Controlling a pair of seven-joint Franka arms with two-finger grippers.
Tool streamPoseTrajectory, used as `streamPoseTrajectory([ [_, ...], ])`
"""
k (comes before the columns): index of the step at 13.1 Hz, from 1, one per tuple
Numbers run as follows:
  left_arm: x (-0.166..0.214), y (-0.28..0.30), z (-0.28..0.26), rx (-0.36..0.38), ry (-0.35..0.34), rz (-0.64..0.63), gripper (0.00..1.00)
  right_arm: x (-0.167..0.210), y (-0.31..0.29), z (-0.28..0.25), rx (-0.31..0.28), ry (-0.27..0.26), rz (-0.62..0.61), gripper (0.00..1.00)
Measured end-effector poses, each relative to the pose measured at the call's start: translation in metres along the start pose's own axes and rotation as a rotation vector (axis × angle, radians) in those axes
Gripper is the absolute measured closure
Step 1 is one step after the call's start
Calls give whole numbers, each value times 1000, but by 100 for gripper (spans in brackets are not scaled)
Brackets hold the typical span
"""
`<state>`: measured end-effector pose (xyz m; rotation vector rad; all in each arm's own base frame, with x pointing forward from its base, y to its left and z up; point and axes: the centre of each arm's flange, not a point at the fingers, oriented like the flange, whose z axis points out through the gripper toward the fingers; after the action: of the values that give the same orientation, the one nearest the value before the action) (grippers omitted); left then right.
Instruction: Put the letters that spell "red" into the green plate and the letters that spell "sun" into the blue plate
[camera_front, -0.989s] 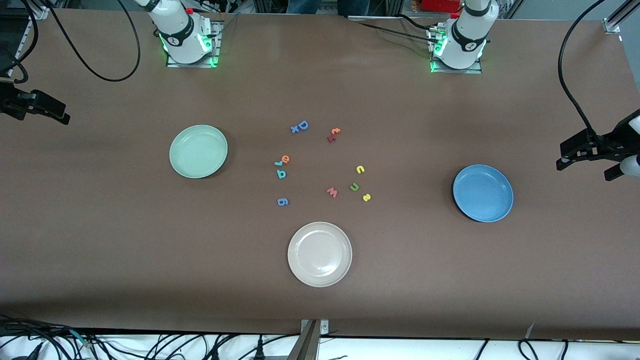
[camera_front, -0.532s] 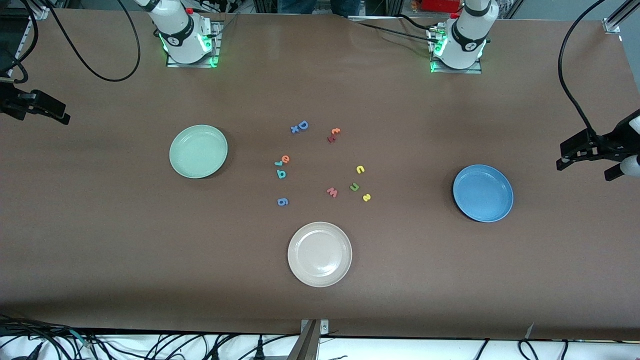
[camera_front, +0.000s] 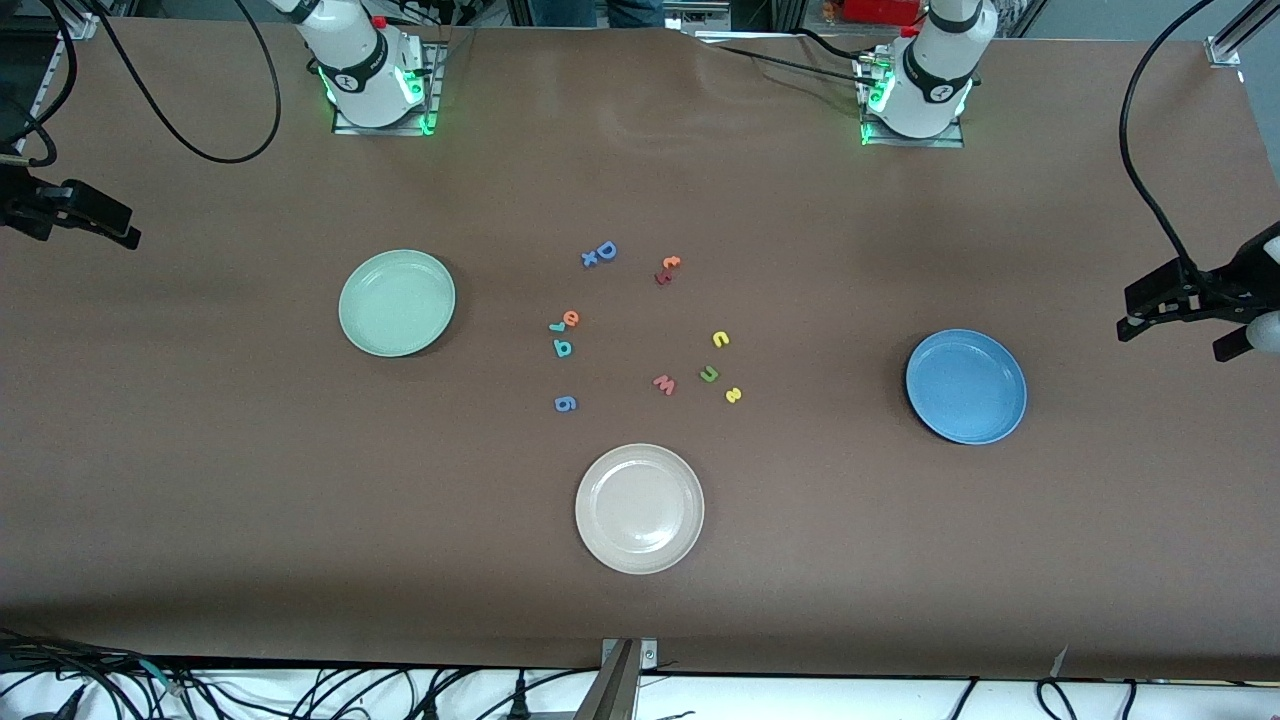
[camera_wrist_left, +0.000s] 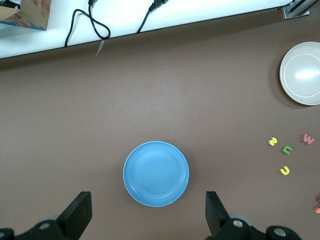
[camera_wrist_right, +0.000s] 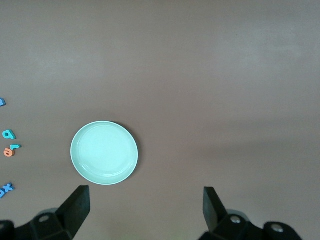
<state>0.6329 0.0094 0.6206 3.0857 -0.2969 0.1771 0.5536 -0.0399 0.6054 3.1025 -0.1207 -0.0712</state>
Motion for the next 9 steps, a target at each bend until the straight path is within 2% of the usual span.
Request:
streamPoseTrajectory([
  [9,0,0,0,0,0,0,0,0,-4,0,0,0,-8,0],
])
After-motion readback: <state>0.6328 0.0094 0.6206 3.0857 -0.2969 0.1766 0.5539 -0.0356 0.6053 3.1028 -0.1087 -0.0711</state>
